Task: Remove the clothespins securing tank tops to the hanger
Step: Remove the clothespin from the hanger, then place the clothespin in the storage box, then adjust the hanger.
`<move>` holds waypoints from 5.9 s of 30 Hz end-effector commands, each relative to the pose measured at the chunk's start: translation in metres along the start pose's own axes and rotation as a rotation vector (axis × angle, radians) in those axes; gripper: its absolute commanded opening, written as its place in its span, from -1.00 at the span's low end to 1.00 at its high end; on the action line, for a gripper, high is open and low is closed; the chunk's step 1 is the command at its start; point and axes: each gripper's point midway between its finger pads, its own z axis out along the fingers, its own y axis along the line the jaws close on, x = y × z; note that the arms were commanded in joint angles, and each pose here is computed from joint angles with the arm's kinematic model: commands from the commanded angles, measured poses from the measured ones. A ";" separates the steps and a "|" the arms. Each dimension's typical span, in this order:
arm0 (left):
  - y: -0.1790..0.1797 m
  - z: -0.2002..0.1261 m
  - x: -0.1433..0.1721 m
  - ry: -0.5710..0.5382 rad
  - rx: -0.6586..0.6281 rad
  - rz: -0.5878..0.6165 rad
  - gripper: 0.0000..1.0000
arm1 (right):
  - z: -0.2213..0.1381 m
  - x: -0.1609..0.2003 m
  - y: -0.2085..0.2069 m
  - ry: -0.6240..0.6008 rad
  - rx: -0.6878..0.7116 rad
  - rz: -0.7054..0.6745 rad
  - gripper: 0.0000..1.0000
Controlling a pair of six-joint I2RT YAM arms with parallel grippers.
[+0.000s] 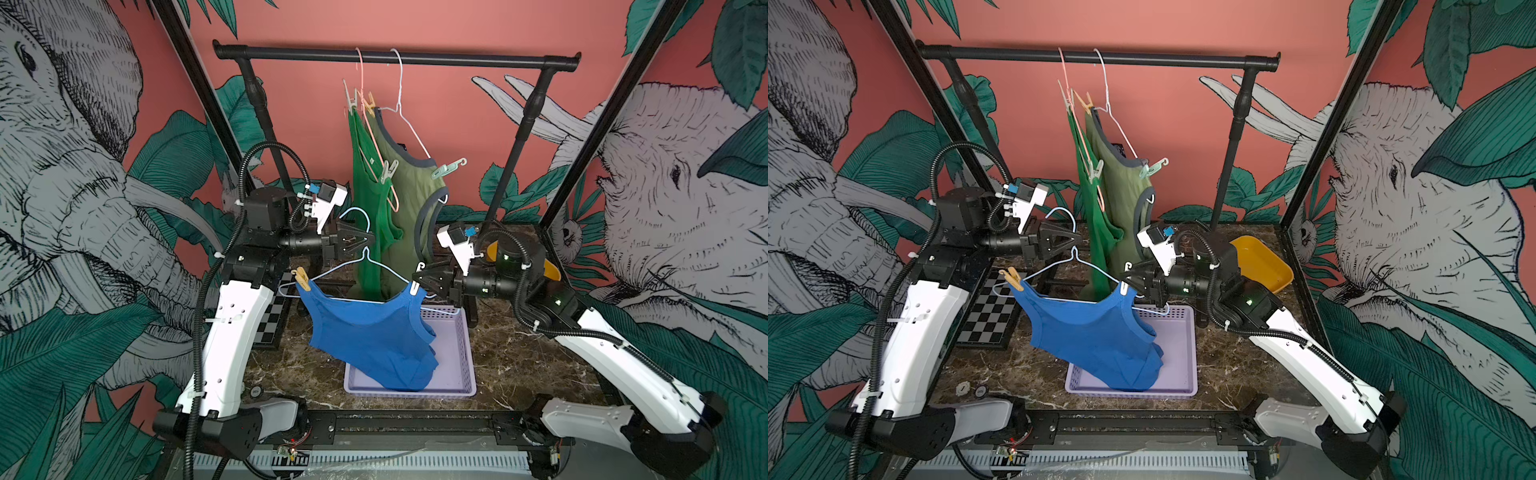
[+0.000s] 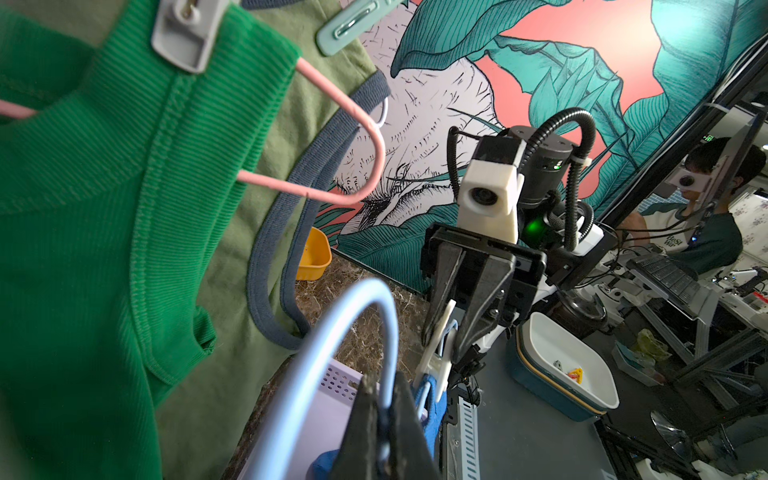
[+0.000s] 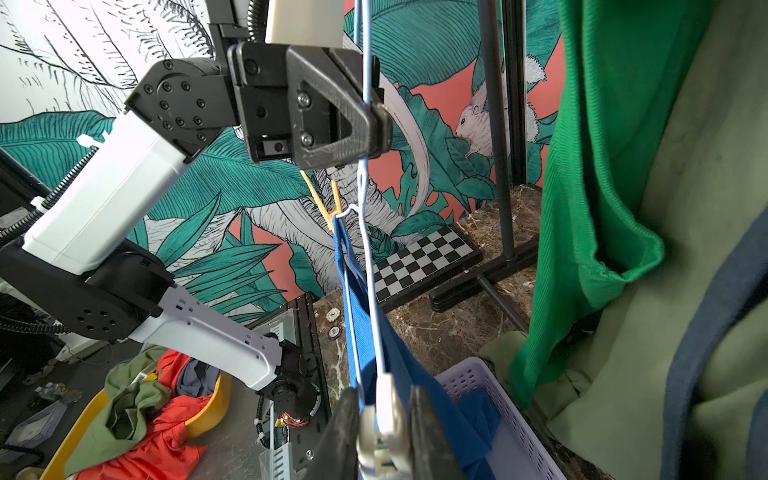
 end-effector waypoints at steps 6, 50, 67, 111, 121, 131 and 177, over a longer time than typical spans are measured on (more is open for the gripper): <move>-0.015 -0.002 -0.002 -0.009 0.029 0.042 -1.00 | -0.017 -0.024 0.002 -0.094 0.063 -0.079 -1.00; -0.029 -0.001 0.018 0.064 0.019 0.144 -1.00 | -0.250 0.143 -0.410 -0.139 1.447 0.717 -1.00; -0.021 0.005 0.022 0.075 0.027 0.116 -1.00 | -0.249 0.223 -0.460 0.042 1.488 0.833 -0.91; -0.029 0.007 0.013 0.081 0.066 0.112 -1.00 | -0.084 -0.005 -0.020 -0.083 0.298 0.096 -0.06; -0.036 0.005 0.020 0.088 0.084 0.102 -1.00 | -0.007 -0.029 0.022 0.026 0.178 -0.117 0.01; -0.045 0.005 0.015 0.062 0.145 0.067 -1.00 | 0.048 -0.025 0.029 0.062 0.084 -0.142 0.03; -0.062 -0.019 0.031 0.229 -0.034 0.457 0.69 | 0.024 -0.030 0.021 -0.031 -0.061 -0.112 -1.00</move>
